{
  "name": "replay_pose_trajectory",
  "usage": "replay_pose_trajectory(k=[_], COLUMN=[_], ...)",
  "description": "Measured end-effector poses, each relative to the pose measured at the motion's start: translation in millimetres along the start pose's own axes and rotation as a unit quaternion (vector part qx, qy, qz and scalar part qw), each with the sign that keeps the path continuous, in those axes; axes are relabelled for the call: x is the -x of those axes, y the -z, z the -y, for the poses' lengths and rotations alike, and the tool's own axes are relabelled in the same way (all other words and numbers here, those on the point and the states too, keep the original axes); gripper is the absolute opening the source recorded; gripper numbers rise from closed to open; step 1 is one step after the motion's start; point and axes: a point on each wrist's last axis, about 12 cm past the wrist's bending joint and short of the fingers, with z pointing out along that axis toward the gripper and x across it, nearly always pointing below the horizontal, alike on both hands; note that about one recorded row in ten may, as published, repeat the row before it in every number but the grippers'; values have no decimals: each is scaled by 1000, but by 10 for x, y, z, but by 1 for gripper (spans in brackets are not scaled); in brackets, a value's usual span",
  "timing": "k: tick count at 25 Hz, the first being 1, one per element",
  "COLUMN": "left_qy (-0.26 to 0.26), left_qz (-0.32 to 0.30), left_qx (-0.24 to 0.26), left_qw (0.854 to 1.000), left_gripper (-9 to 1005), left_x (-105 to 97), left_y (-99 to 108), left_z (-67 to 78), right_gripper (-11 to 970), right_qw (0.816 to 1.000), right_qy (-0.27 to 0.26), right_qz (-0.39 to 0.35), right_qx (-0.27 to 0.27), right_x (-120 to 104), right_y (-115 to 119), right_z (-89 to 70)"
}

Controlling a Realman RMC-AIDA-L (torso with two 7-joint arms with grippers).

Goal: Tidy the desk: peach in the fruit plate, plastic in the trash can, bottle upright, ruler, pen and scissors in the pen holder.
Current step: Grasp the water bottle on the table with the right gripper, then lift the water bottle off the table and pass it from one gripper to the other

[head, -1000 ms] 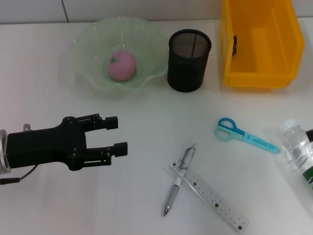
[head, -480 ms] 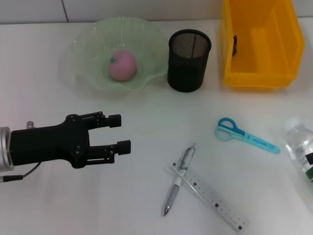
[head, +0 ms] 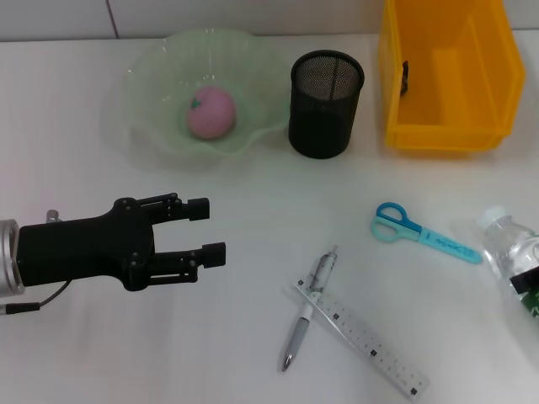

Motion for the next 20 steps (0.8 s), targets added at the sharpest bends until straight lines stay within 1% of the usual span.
replay_pose_trajectory(k=[9,16,19,20], left_qy=[1,2,2,2], left_qz=[1,5,5,7], left_qx=[-1,-2,-4,-9], left_qw=[1000,1000,1000,1000], left_gripper=[706,702,700,700], left_x=[-9,-11,-8,-1], left_y=[-1,7,8,7], left_z=[9,18,24,33], right_gripper=[763,764,764,764], right_qw=[1000,999,999,998], right_qy=[17,30,33,35], right_qz=[2,23,32,49], right_qx=[0,15,11,16], right_x=[-24,-68,-104,-133], right_y=[-3,28,64,115], right_z=[7,11,33,49])
